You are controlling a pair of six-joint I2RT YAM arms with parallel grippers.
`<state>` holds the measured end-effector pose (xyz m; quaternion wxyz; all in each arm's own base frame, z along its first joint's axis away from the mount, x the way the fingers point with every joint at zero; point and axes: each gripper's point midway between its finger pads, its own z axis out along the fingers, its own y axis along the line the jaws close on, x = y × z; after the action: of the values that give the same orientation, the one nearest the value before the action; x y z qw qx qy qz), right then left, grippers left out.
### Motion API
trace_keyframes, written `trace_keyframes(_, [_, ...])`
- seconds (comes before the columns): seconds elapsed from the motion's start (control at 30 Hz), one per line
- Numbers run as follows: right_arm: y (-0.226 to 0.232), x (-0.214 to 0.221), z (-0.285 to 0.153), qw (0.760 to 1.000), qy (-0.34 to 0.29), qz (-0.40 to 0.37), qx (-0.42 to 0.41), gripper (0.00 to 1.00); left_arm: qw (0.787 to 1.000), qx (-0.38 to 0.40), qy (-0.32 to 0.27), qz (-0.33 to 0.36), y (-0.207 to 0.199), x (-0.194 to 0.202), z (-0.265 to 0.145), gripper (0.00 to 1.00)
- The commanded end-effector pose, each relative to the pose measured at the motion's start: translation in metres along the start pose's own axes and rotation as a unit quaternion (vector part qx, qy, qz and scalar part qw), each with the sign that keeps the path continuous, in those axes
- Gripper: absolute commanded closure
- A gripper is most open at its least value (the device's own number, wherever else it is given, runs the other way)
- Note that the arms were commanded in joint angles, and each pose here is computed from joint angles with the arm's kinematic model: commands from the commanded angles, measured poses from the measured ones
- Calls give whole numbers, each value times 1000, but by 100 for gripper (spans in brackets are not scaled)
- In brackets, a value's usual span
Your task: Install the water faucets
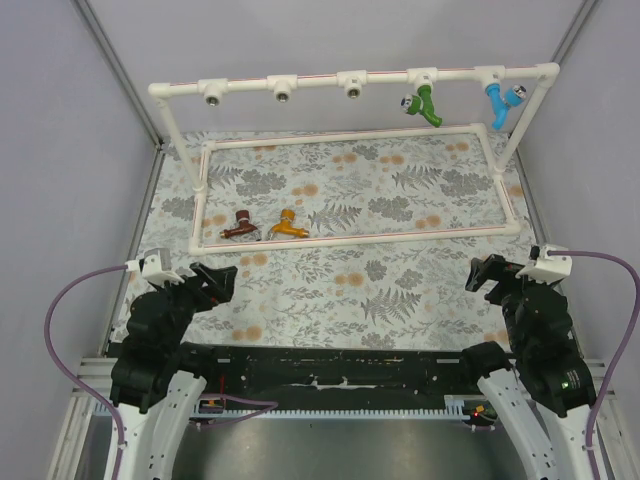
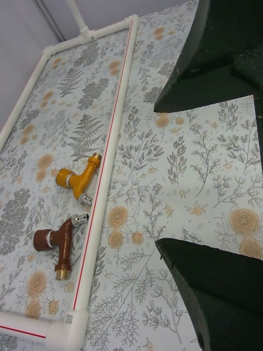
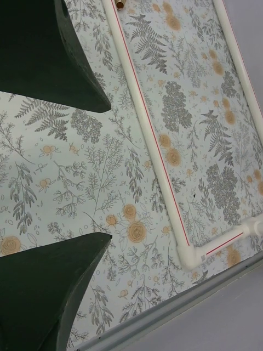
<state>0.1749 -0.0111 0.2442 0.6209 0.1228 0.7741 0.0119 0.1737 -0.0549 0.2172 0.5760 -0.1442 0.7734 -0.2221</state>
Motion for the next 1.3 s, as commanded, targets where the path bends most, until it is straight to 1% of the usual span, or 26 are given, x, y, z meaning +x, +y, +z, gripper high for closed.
trace_keyframes(0.0, [7, -16, -2, 1000, -19, 0, -17, 2, 1000, 15, -8, 15, -6, -5, 2, 2])
trace_keyframes(0.1, [17, -11, 2, 999, 0, 2, -35, 2, 1000, 15, -14, 16, -6, -7, 1, 1])
trace_keyframes(0.2, [27, -5, 6, 998, 32, 12, -49, 2, 1000, -2, -21, 20, 0, -10, 2, 1])
trace_keyframes(0.3, [39, 0, 17, 996, 62, 30, -56, 2, 1000, -13, -12, 17, 3, -8, 5, 1])
trace_keyframes(0.4, [54, 8, 31, 992, 96, 42, -67, 2, 999, -32, 14, -3, 8, 0, 16, 1])
trace_keyframes(0.47, [64, 16, 39, 988, 131, 34, -77, 2, 998, -41, 42, -17, 8, 8, 26, 1])
trace_keyframes(0.53, [71, 26, 53, 982, 170, 37, -67, 2, 996, -50, 72, -24, 7, 14, 37, 1])
trace_keyframes(0.67, [98, 35, 82, 968, 234, 55, -73, 2, 990, -74, 115, -21, 7, 18, 63, 1])
trace_keyframes(0.83, [123, 64, 122, 958, 260, 53, -105, 2, 981, -135, 139, 6, 25, 16, 99, 0])
trace_keyframes(0.9, [139, 70, 130, 951, 269, 51, -144, 2, 977, -157, 141, 17, 30, 9, 114, 0])
trace_keyframes(1.0, [153, 79, 144, 946, 268, 51, -175, 2, 969, -189, 155, 27, 43, 7, 143, 0])
trace_keyframes(1.13, [173, 93, 149, 934, 277, 56, -219, 2, 956, -224, 183, 37, 73, 10, 183, 1])
trace_keyframes(1.27, [181, 110, 150, 930, 282, 29, -233, 2, 948, -244, 205, 18, 108, 8, 217, 2])
